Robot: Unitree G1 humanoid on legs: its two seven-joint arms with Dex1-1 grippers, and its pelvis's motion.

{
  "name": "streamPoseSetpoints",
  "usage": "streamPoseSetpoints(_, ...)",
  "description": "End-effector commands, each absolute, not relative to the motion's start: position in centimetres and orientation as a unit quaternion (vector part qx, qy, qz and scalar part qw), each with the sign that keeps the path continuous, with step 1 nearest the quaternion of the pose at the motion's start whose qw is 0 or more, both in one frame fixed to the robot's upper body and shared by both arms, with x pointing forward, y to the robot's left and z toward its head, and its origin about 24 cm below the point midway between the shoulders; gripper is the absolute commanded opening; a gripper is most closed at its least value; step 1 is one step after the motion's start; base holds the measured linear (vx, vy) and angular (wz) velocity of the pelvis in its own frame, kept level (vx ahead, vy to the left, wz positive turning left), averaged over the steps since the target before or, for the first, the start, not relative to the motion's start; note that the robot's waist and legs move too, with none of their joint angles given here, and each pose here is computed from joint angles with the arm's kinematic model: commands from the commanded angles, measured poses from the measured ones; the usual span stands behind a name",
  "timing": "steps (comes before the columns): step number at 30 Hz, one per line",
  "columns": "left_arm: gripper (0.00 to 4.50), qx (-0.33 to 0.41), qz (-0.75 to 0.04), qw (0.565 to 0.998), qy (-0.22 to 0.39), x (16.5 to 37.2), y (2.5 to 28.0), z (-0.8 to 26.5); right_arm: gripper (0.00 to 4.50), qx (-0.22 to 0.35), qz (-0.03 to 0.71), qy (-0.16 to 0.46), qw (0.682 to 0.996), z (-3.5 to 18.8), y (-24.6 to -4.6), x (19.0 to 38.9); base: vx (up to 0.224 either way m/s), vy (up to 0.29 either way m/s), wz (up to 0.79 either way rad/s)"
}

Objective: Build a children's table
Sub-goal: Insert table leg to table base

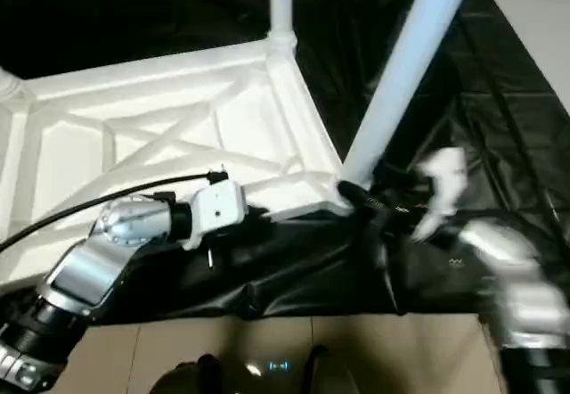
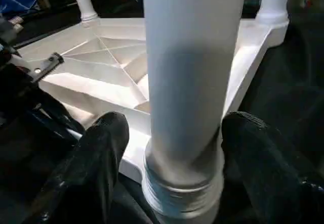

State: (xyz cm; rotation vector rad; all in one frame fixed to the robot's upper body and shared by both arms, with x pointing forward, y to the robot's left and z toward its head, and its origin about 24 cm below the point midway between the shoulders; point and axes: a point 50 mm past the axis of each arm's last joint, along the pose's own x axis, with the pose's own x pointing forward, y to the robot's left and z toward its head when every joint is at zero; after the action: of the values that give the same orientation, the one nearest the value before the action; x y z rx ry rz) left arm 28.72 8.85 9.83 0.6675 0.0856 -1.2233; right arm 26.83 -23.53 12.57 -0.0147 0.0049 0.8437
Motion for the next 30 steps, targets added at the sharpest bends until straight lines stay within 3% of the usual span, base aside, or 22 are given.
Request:
streamPoseSetpoints(1,0.00,0.284,-0.584,0.756,0.079,27.8,8.7,7.3,3.36,-0.014,0.409,-0.003,0.912,13.1,-23.8,26.6,0.000,0.000,0.00)
streamPoseSetpoints(9,0.00,0.279,-0.588,0.756,0.075,27.6,8.3,7.1,3.36,-0.011,0.410,-0.003,0.912,12.2,-22.2,26.8,0.000,0.000,0.00)
streamPoseSetpoints(11,0.00,0.276,-0.594,0.752,0.072,27.5,8.2,7.2,3.36,-0.037,0.372,-0.014,0.927,12.0,-22.5,27.7,0.000,0.000,0.00)
streamPoseSetpoints(15,0.00,0.266,-0.613,0.741,0.069,27.1,8.4,7.3,3.36,-0.029,0.381,-0.018,0.924,12.4,-22.9,28.2,0.000,0.000,0.00)
streamPoseSetpoints(23,0.00,0.284,-0.643,0.708,0.066,27.0,9.3,7.5,3.36,-0.010,0.514,0.045,0.857,13.3,-24.0,26.1,0.000,0.000,0.00)
streamPoseSetpoints(30,0.00,0.303,-0.643,0.701,0.063,28.2,9.8,8.0,3.76,-0.024,0.541,0.068,0.838,14.0,-25.0,25.3,0.000,0.000,0.00)
